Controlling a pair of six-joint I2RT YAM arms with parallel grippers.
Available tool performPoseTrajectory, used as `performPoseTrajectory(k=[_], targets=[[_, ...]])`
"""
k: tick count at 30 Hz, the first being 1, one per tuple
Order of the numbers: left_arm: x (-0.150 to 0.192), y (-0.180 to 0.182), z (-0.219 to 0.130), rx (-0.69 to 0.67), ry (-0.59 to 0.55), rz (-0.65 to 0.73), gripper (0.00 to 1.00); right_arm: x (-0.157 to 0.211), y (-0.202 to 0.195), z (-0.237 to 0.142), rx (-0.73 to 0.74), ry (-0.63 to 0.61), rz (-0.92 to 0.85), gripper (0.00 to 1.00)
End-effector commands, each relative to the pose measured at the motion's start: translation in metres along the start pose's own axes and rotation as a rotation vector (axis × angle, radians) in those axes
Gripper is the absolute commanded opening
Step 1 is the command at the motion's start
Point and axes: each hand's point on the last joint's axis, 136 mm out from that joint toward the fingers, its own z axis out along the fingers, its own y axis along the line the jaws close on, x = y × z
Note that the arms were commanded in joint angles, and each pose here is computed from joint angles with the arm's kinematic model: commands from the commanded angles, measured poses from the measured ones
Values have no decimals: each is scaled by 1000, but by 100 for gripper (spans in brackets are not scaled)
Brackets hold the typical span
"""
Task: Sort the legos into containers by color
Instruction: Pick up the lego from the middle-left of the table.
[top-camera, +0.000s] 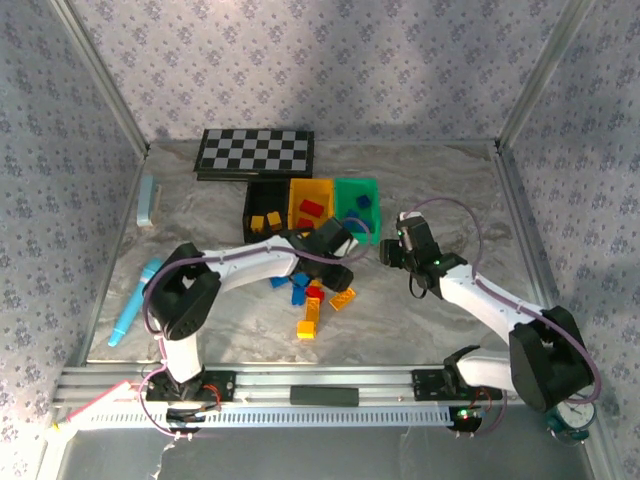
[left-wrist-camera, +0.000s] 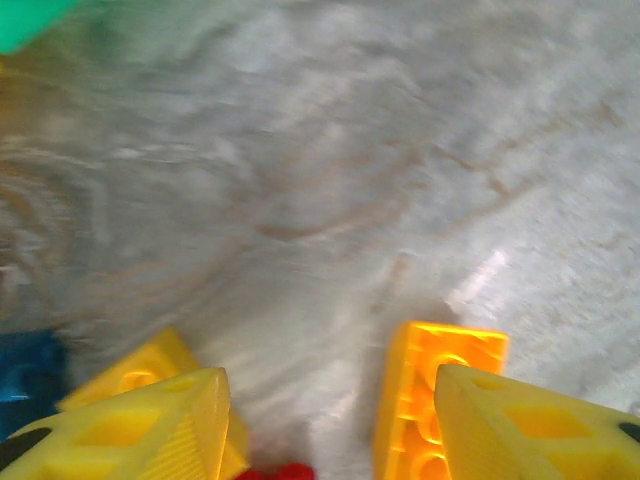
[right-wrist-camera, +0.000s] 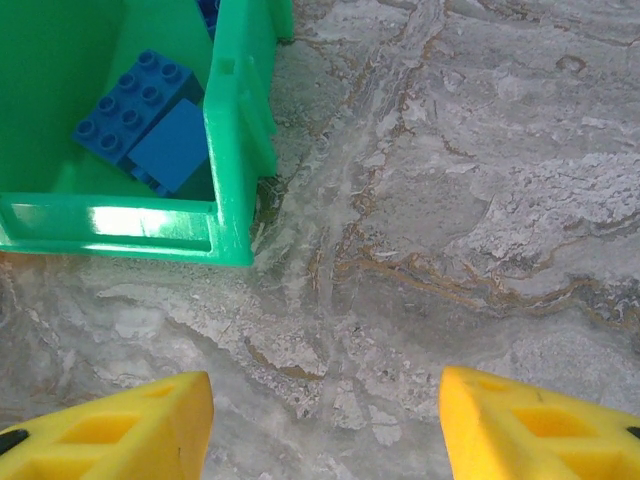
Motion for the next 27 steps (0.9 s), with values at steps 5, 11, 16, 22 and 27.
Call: performPoseTrajectory(k=[5, 11, 16, 22, 27], targets=[[17, -19, 0, -148, 80, 211, 58, 1, -3, 3, 17, -3, 20, 63], [17, -21, 3, -154, 83, 206, 62, 2, 0, 5, 11, 10, 18, 63], [22, -29, 11, -110, 123, 204, 62, 1, -4, 1, 21, -6, 22, 63], [23, -36, 18, -70, 135, 183, 62, 2, 1, 7, 5, 10, 21, 63], [31, -33, 27, -85, 173, 184, 62, 2, 0, 6, 9, 10, 20, 63]])
